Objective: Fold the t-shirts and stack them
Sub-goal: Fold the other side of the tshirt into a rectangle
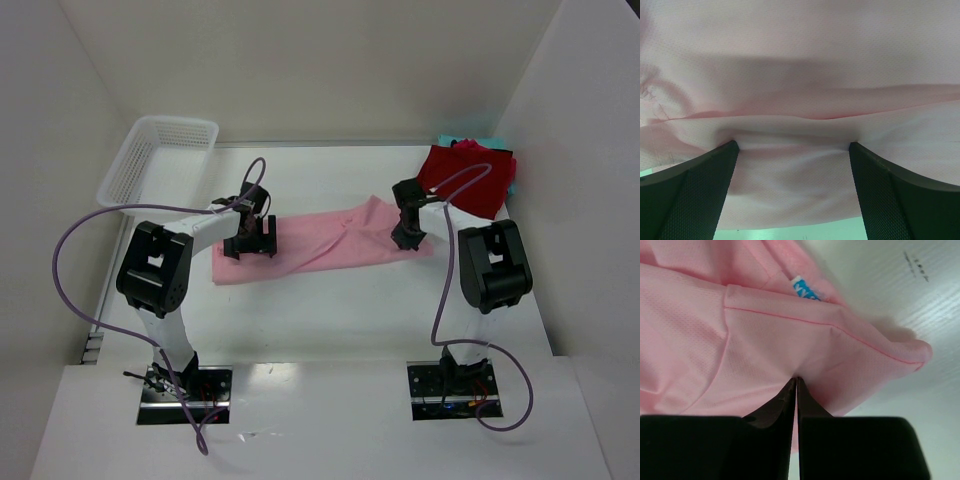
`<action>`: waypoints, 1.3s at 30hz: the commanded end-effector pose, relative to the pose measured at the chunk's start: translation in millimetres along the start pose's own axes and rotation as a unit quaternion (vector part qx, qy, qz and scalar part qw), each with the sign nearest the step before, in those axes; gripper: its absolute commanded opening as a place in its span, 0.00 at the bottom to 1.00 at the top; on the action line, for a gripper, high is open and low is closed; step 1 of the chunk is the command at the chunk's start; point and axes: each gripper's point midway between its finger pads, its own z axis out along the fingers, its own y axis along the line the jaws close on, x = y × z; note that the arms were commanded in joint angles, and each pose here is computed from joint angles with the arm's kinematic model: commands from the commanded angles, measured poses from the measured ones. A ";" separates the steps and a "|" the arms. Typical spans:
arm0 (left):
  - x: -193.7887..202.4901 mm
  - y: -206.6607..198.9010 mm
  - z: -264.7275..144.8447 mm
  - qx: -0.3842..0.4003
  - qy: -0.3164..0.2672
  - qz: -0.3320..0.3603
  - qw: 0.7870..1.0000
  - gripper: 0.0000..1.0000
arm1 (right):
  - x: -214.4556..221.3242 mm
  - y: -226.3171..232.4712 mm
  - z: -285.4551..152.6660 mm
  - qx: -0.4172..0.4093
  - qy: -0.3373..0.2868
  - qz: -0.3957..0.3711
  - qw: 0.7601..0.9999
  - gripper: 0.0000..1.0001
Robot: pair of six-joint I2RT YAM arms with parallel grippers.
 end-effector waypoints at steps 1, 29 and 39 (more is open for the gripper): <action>10.0 8.7 13.6 -0.011 0.026 0.003 1.000 0.99 | -5.9 -47.0 -4.9 0.065 -0.013 0.031 0.997 0.08; -21.9 29.9 -32.0 -0.039 -0.027 -0.001 0.999 0.99 | -55.6 -3.8 -57.4 -0.075 -0.078 0.007 0.994 0.15; -12.4 52.4 -53.2 -0.078 -0.052 -0.059 0.994 0.99 | -49.8 9.9 -61.5 -0.131 -0.077 -0.008 0.988 0.16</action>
